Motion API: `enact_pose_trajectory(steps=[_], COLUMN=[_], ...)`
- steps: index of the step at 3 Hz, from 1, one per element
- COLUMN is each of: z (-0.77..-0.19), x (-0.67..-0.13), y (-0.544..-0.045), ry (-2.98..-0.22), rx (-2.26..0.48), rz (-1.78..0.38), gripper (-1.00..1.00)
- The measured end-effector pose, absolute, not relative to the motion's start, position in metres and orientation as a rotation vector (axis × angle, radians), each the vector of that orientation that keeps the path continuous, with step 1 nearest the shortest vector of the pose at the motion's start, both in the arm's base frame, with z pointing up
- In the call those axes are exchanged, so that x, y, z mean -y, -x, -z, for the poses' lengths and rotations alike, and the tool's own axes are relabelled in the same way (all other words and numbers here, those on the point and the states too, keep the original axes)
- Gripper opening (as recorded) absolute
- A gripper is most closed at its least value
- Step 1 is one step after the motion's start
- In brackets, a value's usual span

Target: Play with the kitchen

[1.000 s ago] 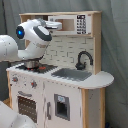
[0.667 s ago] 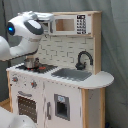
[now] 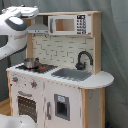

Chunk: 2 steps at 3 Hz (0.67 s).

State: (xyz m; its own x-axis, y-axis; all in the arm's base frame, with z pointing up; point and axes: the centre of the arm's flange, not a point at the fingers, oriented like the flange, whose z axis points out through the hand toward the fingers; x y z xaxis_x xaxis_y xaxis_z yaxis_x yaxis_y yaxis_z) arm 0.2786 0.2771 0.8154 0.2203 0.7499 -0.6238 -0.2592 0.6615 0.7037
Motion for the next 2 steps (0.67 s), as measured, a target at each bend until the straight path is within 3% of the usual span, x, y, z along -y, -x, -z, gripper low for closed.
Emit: enact_pose_trajectory(steps=[2], z=[-0.809], x=[-0.304], y=[-0.267], ry=[-0.533], rx=[-1.039], rz=[-0.746], gripper=[1.00])
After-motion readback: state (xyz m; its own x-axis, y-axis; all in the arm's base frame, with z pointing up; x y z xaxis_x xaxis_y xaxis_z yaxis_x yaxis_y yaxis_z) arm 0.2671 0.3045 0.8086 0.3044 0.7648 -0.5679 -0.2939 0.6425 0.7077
